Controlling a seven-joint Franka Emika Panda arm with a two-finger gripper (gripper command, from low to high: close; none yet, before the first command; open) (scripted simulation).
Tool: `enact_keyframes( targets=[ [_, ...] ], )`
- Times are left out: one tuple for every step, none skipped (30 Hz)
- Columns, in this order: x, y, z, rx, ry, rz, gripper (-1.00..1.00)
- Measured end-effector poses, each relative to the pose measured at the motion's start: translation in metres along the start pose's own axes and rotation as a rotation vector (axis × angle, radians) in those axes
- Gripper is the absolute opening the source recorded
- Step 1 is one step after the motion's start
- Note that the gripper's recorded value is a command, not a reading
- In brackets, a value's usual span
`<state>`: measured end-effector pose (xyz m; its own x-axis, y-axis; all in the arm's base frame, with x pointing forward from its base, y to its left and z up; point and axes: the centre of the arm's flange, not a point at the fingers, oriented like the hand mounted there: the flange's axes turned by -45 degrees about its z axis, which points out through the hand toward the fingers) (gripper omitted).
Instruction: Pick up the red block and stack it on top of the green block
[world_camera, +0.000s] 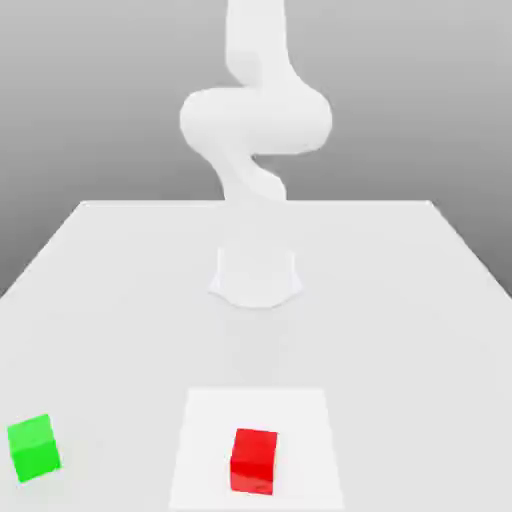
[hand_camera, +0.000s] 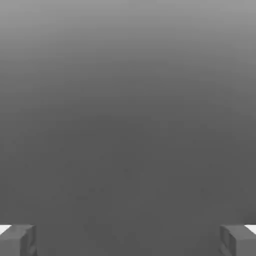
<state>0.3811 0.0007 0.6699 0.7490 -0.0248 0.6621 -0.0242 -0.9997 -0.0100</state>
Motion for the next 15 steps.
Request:
enact_keyframes(
  targets=[
    [-0.002,0.000,0.023,-0.004,-0.033,0.004,0.00],
    [-0.005,0.000,0.045,-0.008,-0.064,0.008,0.00],
    [-0.009,0.000,0.066,-0.011,-0.095,0.013,0.00],
    [-0.013,0.000,0.086,-0.015,-0.126,0.017,0.00],
    [-0.019,0.000,0.107,-0.018,-0.156,0.021,0.00],
    [-0.025,0.000,0.127,-0.021,-0.186,0.025,0.00],
    [-0.032,0.000,0.146,-0.024,-0.216,0.029,0.00],
    [-0.040,0.001,0.165,-0.027,-0.247,0.033,0.00],
    [-0.049,0.001,0.184,-0.030,-0.277,0.037,0.00],
    [-0.058,0.001,0.202,-0.032,-0.307,0.042,0.00],
    [-0.068,0.002,0.220,-0.034,-0.337,0.046,0.00],
    [-0.079,0.002,0.237,-0.037,-0.367,0.050,0.00],
    [-0.090,0.003,0.254,-0.039,-0.398,0.055,0.00],
    [-0.103,0.003,0.270,-0.041,-0.428,0.059,0.00],
    [-0.115,0.004,0.286,-0.042,-0.458,0.064,0.00]
  ],
)
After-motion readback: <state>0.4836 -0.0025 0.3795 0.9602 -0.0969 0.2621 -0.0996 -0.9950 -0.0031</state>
